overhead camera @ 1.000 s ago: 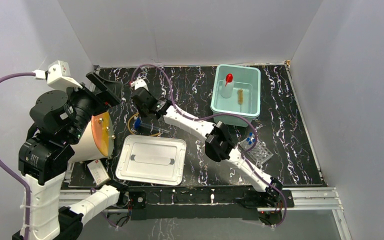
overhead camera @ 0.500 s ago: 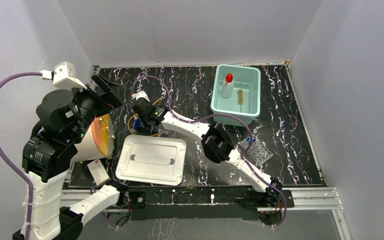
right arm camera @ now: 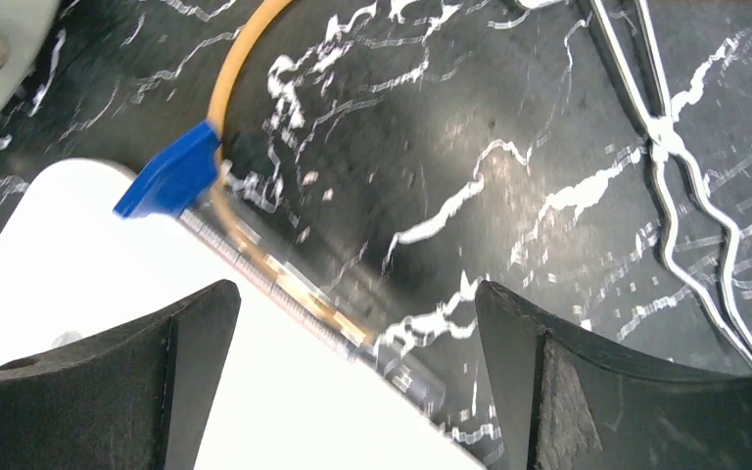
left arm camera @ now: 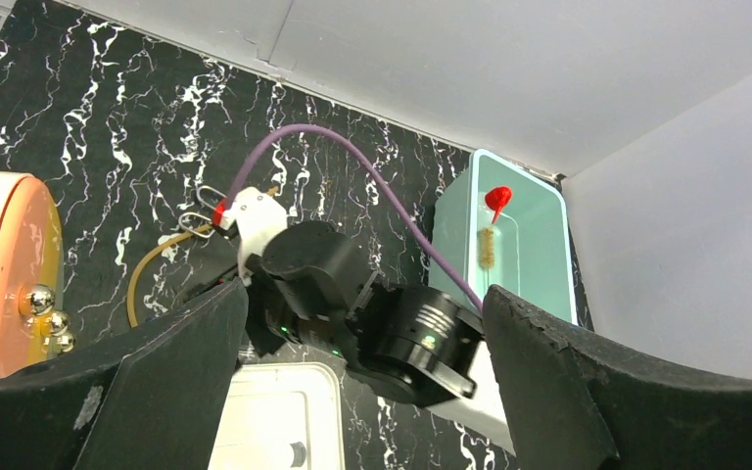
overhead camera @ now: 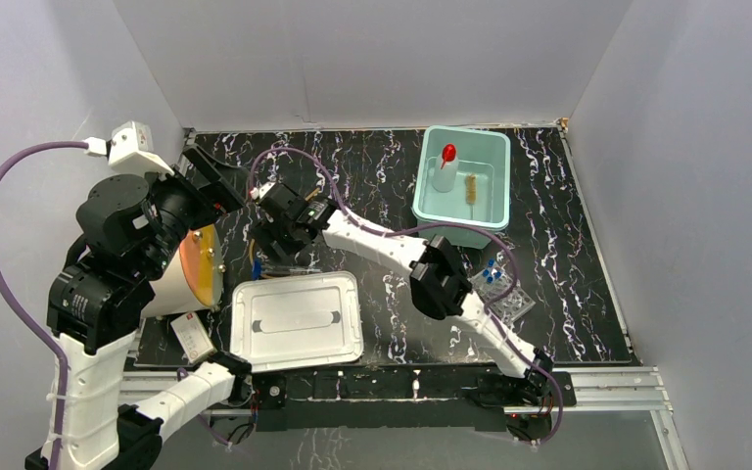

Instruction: Organize the chemistry lab equipment

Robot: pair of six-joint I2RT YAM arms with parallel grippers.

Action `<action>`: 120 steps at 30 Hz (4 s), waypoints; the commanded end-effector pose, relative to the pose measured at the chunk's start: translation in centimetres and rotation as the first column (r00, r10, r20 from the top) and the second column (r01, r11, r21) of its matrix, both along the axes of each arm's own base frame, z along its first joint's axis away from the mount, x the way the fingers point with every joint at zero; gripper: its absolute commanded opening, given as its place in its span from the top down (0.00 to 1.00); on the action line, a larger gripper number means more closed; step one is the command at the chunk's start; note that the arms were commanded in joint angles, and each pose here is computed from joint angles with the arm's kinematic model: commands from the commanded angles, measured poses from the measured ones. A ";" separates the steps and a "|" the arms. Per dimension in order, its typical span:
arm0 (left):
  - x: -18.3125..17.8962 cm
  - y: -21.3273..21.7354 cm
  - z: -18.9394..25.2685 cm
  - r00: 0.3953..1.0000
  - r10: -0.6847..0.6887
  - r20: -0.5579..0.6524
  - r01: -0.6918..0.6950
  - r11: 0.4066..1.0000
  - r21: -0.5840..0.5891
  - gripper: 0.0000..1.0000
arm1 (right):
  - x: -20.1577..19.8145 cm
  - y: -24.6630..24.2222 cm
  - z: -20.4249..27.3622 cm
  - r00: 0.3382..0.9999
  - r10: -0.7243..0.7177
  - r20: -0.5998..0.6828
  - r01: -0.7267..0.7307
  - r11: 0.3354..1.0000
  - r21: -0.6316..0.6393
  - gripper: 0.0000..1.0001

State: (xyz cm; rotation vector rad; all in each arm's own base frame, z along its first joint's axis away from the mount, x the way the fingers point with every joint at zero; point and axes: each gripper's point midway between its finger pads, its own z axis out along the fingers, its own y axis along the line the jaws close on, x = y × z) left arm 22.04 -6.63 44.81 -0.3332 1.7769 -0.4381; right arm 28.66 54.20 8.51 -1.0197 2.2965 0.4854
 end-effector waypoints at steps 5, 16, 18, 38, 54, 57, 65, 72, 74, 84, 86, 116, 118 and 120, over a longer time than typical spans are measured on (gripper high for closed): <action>-0.1 0.1 0.4 1.000 -0.001 0.019 0.001 1.000 0.006 0.11 | -2.0 -1.9 8.0 0.996 0.059 0.064 -0.066 0.991 0.117 0.00; -0.1 0.1 1.3 0.999 -0.001 0.032 0.001 1.000 0.000 0.10 | -8.1 1.4 4.2 0.938 0.347 -0.017 -0.346 0.937 0.056 0.13; -0.1 0.1 1.2 1.000 -0.002 0.031 0.002 1.000 0.000 0.10 | -7.7 2.0 3.6 0.942 0.334 -0.023 -0.333 0.941 0.055 0.15; 0.2 -0.3 0.1 1.000 -0.014 0.000 0.014 1.000 0.001 0.10 | -4.8 3.1 0.9 0.975 0.220 0.039 -0.220 0.975 0.003 0.25; 0.2 -0.5 -0.5 1.000 -0.021 -0.020 0.021 1.000 0.006 0.10 | -0.7 3.0 -0.2 0.975 0.189 0.115 -0.188 0.982 -0.018 0.42; 0.4 -0.6 -0.6 1.000 -0.021 -0.019 0.021 1.000 0.006 0.10 | -0.4 2.9 -0.1 0.975 0.192 0.109 -0.192 0.981 -0.007 0.43; 0.7 -0.8 -1.1 0.999 -0.025 -0.029 0.026 1.000 0.016 0.10 | -0.6 2.4 -0.2 0.976 0.213 0.039 -0.213 0.977 0.019 0.37; 0.8 -0.8 -1.2 0.999 -0.026 -0.031 0.026 1.000 0.016 0.10 | -1.1 3.6 2.9 0.972 0.236 0.006 -0.235 0.961 0.143 0.32; 0.9 -0.9 -1.2 0.999 -0.028 -0.032 0.029 0.999 0.016 0.10 | -0.5 3.3 3.1 0.978 0.210 -0.009 -0.206 0.965 0.161 0.31; 1.2 -1.1 -1.9 0.998 -0.033 -0.048 0.034 0.999 0.023 0.10 | 1.8 1.8 -0.3 0.992 0.115 -0.043 -0.111 0.990 0.092 0.43; 1.3 -1.2 -2.1 0.998 -0.032 -0.053 0.033 0.999 0.023 0.10 | 2.0 1.8 -0.5 0.994 0.101 -0.046 -0.096 0.991 0.091 0.45; 0.9 -0.9 -1.0 0.999 -0.033 -0.034 0.034 0.999 0.027 0.10 | 4.8 0.1 -0.1 0.981 0.103 0.161 -0.095 0.994 -0.057 0.66; 0.9 -0.9 -0.8 0.999 -0.033 -0.030 0.034 0.999 0.024 0.10 | 5.5 0.0 2.1 0.974 0.078 0.213 -0.072 0.997 -0.036 0.66; 0.9 -0.9 -0.7 0.999 -0.035 -0.026 0.035 0.999 0.022 0.10 | 6.2 -0.2 4.5 0.962 0.057 0.266 -0.055 0.998 -0.014 0.66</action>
